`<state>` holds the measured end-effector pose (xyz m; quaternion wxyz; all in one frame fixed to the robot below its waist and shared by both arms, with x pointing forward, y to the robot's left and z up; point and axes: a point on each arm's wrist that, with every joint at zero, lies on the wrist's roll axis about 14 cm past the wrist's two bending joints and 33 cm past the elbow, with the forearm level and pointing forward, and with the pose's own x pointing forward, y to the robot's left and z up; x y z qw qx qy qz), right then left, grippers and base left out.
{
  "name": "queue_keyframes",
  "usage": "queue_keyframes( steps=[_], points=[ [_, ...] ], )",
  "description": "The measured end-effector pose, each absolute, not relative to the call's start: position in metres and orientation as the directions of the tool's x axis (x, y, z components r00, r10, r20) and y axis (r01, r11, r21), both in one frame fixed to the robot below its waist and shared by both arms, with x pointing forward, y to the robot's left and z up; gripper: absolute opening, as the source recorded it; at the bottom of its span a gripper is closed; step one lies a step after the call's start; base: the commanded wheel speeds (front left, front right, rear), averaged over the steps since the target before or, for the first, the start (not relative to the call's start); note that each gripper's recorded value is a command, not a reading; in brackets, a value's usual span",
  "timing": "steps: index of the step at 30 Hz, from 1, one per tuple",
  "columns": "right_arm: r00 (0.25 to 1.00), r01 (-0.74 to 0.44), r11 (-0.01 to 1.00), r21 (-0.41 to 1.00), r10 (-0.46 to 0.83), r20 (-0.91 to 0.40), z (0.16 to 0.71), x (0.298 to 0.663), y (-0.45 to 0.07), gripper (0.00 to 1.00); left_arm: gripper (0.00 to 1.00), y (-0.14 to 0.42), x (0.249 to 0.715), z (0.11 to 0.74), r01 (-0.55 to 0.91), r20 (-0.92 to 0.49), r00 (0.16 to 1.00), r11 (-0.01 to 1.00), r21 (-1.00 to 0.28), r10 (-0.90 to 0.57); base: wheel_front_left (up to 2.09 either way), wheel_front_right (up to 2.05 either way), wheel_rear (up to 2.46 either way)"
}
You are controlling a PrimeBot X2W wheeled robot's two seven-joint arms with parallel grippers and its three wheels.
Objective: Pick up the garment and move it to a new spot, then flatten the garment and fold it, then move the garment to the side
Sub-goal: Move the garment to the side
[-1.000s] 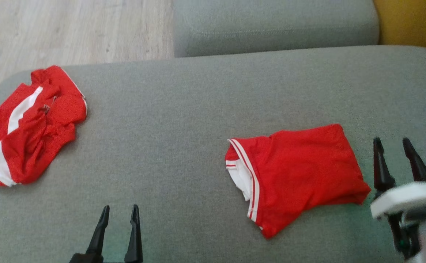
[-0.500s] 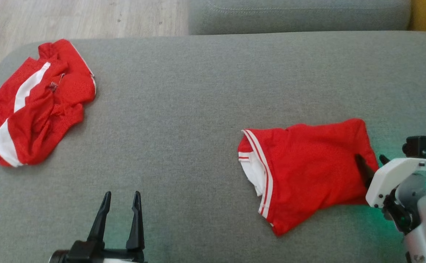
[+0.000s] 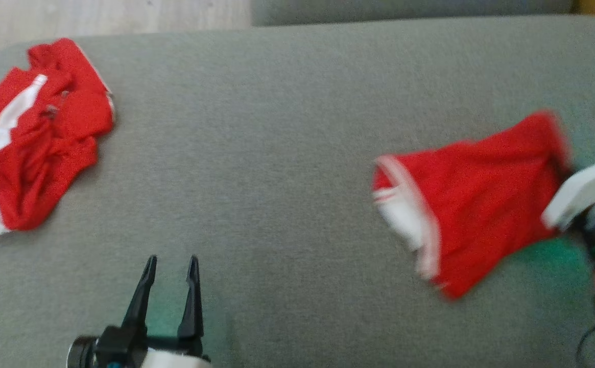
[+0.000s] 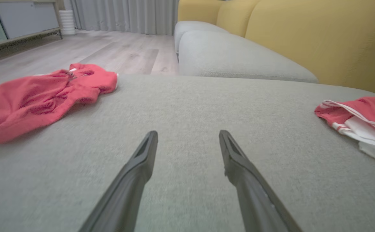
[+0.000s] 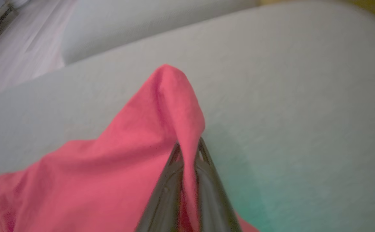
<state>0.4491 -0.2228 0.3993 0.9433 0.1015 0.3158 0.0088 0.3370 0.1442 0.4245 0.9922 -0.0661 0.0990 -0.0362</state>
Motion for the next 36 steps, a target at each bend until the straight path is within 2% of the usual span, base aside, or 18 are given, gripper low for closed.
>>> queue_keyframes(
  steps=[3, 6, 12, 17, 18, 19, 23, 29, 36],
  points=[
    [0.859, 0.141, 0.983, 0.119, -0.061, -0.509, 0.431, 0.48, -0.276, 0.0, 1.0, 0.13, 0.355, 0.425, 0.127, -0.177, 0.973, 0.983, -0.13, -0.149, 0.0, 0.0, 0.0],
    [0.875, 0.224, 0.974, 0.03, -0.188, -0.447, 0.453, 0.498, -0.322, 0.0, 1.0, 0.119, 0.372, 0.424, 0.175, -0.168, 0.966, 0.977, -0.119, -0.194, 0.0, 0.0, 0.0],
    [0.797, 0.349, 0.927, -0.137, -0.37, -0.478, 0.44, 0.489, -0.391, 0.0, 1.0, 0.117, 0.383, 0.404, 0.198, -0.215, 0.952, 0.973, -0.116, -0.219, 0.0, 0.0, 0.0],
    [0.766, 0.388, 0.891, -0.237, -0.454, -0.455, 0.44, 0.49, -0.415, 0.0, 1.0, 0.123, 0.382, 0.396, 0.191, -0.238, 0.948, 0.977, -0.097, -0.209, 0.0, 0.0, 0.0],
    [0.772, 0.389, 0.885, -0.254, -0.464, -0.434, 0.444, 0.492, -0.417, 0.85, 1.0, 0.124, 0.382, 0.396, 0.187, -0.238, 0.949, 0.978, -0.096, -0.205, 0.0, 0.0, 0.0],
    [0.779, 0.39, 0.881, -0.269, -0.471, -0.414, 0.449, 0.494, -0.418, 1.0, 1.0, 0.125, 0.382, 0.396, 0.185, -0.239, 0.95, 0.978, -0.094, -0.202, 0.0, 0.0, 0.0],
    [0.834, 0.373, 0.883, -0.286, -0.454, -0.315, 0.468, 0.507, -0.404, 1.0, 1.0, 0.124, 0.383, 0.4, 0.186, -0.225, 0.953, 0.978, -0.094, -0.203, 0.0, 0.0, 0.0],
    [0.927, 0.33, 0.914, -0.235, -0.36, -0.101, 0.514, 0.518, -0.363, 1.0, 1.0, 0.122, 0.384, 0.417, 0.191, -0.178, 0.963, 0.977, -0.093, -0.205, 0.0, 0.0, 0.0],
    [0.971, 0.236, 0.958, -0.16, -0.23, 0.059, 0.544, 0.481, -0.31, 1.0, 1.0, 0.12, 0.368, 0.429, 0.176, -0.155, 0.969, 0.977, -0.117, -0.193, 0.0, 0.0, 0.0]
  ],
)
